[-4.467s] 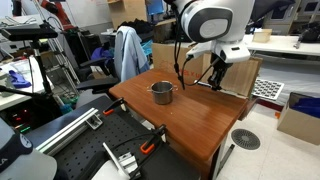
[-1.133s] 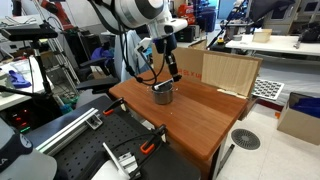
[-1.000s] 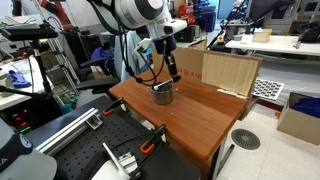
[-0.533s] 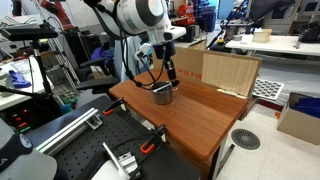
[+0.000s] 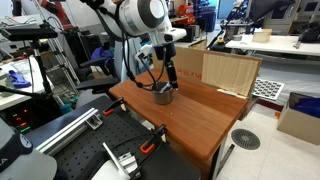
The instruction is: Place the marker in the silver pot
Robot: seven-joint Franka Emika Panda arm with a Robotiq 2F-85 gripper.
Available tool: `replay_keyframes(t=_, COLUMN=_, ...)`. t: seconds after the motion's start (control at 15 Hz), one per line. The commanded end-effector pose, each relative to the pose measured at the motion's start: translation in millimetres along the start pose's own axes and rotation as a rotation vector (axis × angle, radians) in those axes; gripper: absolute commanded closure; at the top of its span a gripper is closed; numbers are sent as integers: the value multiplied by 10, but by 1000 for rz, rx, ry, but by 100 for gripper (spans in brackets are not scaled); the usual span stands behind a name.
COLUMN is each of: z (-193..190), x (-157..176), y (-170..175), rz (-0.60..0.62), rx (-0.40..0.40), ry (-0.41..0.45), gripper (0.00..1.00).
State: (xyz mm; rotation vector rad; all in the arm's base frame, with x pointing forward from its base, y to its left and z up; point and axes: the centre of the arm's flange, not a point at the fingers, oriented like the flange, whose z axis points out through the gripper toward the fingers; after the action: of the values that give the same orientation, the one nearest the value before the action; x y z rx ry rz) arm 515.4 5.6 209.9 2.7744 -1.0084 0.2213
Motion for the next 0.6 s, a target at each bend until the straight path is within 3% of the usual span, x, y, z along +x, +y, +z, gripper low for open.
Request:
replay_keyframes(t=0.0, z=-21, x=38, y=-48, rz=29, rx=14, ry=10, gripper=1)
replay_keyframes(t=0.2, z=-127, x=124, y=-87, rz=61, rx=32, ry=18, gripper=0)
replay_keyframes(t=0.53, z=-562, x=262, y=-209, rz=108, rx=130, ry=92, gripper=0)
